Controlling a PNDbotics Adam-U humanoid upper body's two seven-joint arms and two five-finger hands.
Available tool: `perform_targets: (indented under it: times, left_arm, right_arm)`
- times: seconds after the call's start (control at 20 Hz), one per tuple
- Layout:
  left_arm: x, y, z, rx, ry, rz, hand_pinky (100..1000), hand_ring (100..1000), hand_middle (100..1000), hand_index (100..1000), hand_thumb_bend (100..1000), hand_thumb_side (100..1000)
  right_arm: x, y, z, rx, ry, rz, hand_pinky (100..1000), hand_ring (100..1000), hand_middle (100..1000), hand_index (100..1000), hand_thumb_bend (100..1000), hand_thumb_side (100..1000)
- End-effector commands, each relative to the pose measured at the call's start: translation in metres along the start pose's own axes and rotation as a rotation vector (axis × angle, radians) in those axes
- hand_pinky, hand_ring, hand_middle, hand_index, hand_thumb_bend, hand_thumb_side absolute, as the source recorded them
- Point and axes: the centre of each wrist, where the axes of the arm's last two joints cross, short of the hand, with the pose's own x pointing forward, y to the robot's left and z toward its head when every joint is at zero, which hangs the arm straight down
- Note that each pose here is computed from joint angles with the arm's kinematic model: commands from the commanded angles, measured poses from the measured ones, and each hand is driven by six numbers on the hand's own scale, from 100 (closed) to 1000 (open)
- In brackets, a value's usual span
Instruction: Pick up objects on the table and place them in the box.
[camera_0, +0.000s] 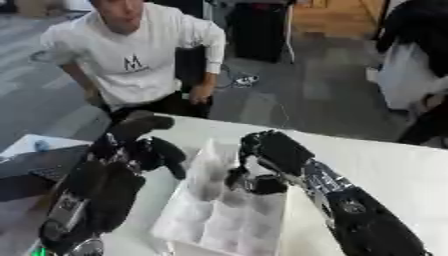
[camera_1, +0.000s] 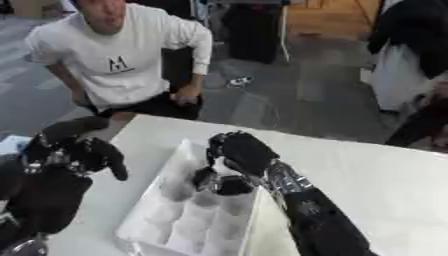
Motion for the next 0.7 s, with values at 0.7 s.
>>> perform_targets:
  times: [0.7]
  left_arm:
    - [0.009,0.003,-0.007,-0.053,-0.002,-0.023,557,650,835,875,270,706]
  right_arm:
    - [-0.041,-0.077,-0.015,0.168,0.021,0.602,1000,929,915,823,651,863]
